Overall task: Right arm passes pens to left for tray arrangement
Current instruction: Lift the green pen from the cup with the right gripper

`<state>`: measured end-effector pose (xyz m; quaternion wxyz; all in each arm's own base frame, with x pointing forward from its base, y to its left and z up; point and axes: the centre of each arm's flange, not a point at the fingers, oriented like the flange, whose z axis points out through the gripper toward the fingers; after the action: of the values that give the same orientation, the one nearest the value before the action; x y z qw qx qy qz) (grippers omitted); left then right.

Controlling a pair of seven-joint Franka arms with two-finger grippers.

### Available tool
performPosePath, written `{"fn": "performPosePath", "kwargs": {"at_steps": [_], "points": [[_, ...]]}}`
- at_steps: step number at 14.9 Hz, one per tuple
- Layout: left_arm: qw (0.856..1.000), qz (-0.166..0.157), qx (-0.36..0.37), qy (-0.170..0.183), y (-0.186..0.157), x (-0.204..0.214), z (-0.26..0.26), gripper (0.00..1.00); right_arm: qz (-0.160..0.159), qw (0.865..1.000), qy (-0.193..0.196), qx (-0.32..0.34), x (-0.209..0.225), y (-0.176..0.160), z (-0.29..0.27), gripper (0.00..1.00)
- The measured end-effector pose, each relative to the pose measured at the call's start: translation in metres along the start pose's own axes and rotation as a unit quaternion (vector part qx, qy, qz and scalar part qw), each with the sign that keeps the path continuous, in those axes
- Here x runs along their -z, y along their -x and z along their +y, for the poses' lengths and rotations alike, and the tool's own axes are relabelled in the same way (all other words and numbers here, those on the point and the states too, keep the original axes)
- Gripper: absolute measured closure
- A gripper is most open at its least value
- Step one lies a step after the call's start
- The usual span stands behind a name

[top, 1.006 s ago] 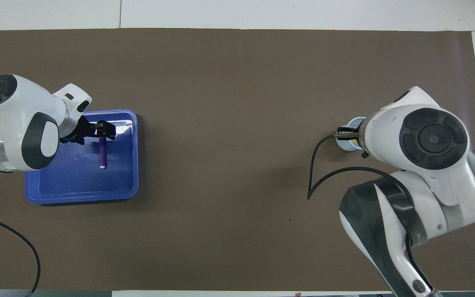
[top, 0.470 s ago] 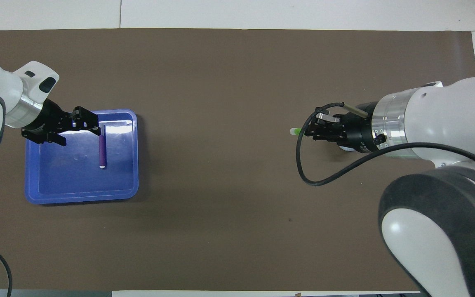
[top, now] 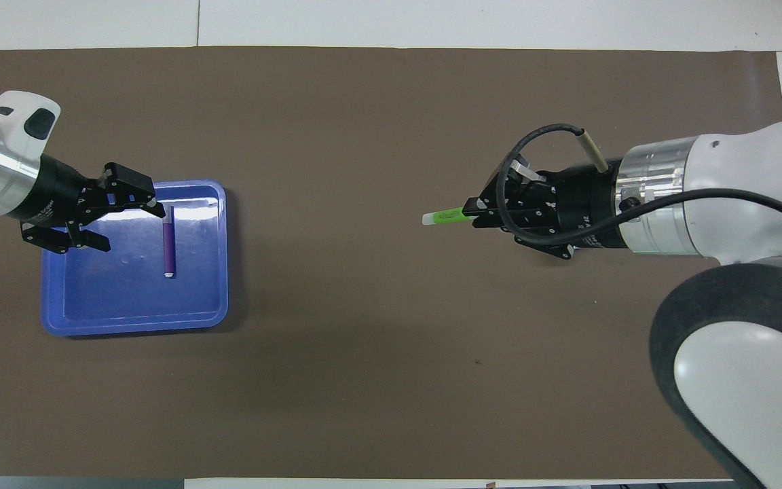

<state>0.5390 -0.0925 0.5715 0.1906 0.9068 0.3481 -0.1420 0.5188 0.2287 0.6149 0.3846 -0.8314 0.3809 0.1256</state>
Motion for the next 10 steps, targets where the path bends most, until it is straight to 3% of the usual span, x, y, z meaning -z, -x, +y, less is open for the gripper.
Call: {"fn": "performPosePath", "kwargs": {"at_steps": [3,6,10], "points": [[0.993,-0.038,0.095,0.054,0.019,0.014,0.009,0.0,-0.038,0.997,-0.024,-0.06,-0.018,0.019,-0.008,0.83],[0.977,-0.063,0.181,0.095,0.034,0.029,0.017,0.0,-0.063,0.991,-0.028,-0.119,-0.041,0.032,-0.019,0.83],[0.95,-0.098,0.278,0.103,0.05,0.032,0.025,0.0,-0.087,0.981,-0.031,-0.173,-0.064,0.034,-0.043,0.83]]}}
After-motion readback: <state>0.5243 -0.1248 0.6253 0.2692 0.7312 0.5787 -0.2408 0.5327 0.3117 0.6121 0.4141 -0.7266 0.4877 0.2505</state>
